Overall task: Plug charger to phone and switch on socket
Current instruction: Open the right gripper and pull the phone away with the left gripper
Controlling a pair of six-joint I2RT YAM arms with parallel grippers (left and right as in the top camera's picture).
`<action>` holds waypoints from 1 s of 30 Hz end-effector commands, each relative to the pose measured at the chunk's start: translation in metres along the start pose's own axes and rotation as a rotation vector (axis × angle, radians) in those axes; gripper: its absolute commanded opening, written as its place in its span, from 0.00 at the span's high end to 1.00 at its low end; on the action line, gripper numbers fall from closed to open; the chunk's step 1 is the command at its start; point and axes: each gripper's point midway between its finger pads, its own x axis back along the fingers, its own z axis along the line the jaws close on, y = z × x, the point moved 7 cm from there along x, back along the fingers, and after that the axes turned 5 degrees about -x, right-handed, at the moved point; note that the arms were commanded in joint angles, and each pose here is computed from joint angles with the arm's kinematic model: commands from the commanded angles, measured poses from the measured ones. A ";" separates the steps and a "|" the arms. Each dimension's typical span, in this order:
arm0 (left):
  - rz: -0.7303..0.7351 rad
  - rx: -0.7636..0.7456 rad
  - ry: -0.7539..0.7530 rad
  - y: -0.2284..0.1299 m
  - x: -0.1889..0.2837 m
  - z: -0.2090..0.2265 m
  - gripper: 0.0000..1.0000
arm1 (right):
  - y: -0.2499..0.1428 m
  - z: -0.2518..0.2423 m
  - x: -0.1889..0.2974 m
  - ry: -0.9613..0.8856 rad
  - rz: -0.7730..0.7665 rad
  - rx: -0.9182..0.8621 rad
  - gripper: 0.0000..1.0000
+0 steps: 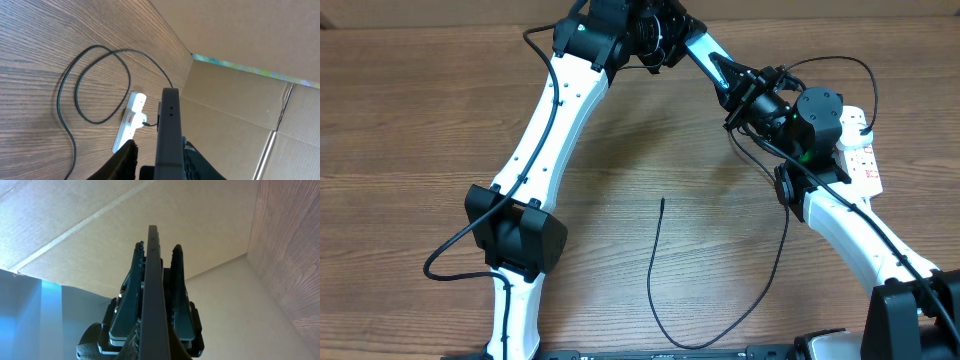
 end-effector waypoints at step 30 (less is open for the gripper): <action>0.011 -0.018 -0.016 -0.003 0.004 -0.004 0.94 | -0.013 0.009 -0.001 0.010 0.060 -0.113 0.91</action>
